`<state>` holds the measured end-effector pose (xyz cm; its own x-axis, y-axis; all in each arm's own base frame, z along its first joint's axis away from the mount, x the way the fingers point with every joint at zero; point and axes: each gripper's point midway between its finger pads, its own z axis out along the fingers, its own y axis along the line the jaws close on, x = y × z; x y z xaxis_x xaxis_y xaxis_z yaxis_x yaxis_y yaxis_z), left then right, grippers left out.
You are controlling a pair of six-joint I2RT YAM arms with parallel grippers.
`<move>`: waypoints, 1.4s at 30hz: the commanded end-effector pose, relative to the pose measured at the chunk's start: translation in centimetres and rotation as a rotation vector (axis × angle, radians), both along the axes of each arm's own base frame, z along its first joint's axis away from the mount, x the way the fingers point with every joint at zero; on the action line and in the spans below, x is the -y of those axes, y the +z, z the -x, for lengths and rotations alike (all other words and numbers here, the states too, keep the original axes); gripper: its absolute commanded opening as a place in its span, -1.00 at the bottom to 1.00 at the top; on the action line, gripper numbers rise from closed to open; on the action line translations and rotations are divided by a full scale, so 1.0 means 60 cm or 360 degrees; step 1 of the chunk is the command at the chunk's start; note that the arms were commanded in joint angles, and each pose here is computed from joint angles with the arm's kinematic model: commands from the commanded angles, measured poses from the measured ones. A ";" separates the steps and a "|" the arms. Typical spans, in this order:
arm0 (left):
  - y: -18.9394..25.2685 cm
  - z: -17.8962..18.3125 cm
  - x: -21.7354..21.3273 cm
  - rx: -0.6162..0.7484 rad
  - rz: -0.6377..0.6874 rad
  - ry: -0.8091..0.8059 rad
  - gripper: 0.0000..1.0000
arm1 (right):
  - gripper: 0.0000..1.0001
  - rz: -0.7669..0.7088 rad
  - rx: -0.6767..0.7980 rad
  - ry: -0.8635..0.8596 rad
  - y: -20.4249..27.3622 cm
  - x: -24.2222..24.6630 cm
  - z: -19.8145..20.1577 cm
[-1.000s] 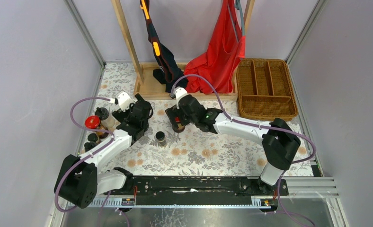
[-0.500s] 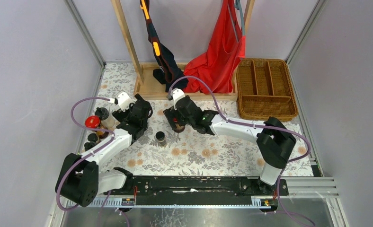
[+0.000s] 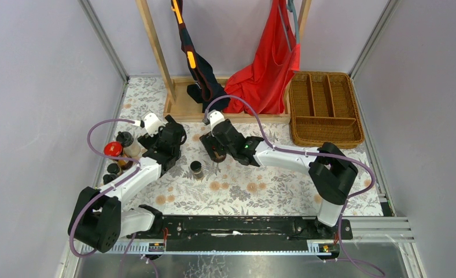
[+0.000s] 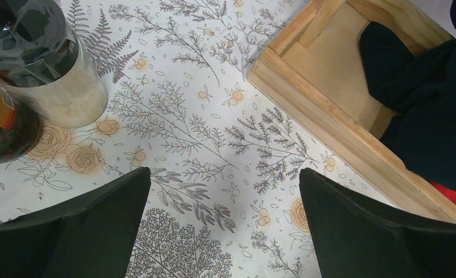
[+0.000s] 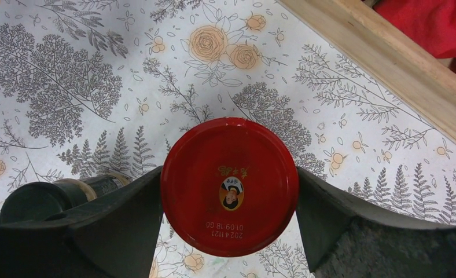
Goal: Organize the condiment bottles
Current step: Pick up the bottle from the center of the board.
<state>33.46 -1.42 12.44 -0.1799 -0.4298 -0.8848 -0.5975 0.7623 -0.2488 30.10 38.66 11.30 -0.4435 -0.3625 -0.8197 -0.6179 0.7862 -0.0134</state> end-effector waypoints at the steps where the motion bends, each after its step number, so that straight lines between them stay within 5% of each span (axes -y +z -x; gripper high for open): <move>1: 0.013 -0.013 0.000 0.0084 0.0046 0.0026 1.00 | 0.68 -0.0078 0.0118 -0.0012 0.040 -0.022 -0.015; 4: 0.012 -0.013 0.000 0.0082 0.0046 0.0026 1.00 | 0.66 -0.0078 0.0117 -0.0012 0.039 -0.024 -0.015; 14: 0.011 -0.013 -0.001 0.0081 0.0052 0.0027 1.00 | 0.09 -0.0080 0.0095 0.0002 0.033 -0.030 -0.013; 22: 0.010 -0.013 0.000 0.0079 0.0057 0.0024 1.00 | -1.00 -0.0065 0.0069 -0.0007 0.023 -0.031 -0.012; 42: 0.005 -0.016 0.002 0.0066 0.0060 0.0020 1.00 | -1.00 -0.0128 0.0110 -0.0077 0.055 -0.002 -0.004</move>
<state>33.57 -1.48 11.92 -0.1930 -0.4394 -0.8773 -0.5978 0.7617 -0.2499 30.47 39.02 11.53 -0.4327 -0.3385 -0.8356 -0.6014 0.7988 -0.0122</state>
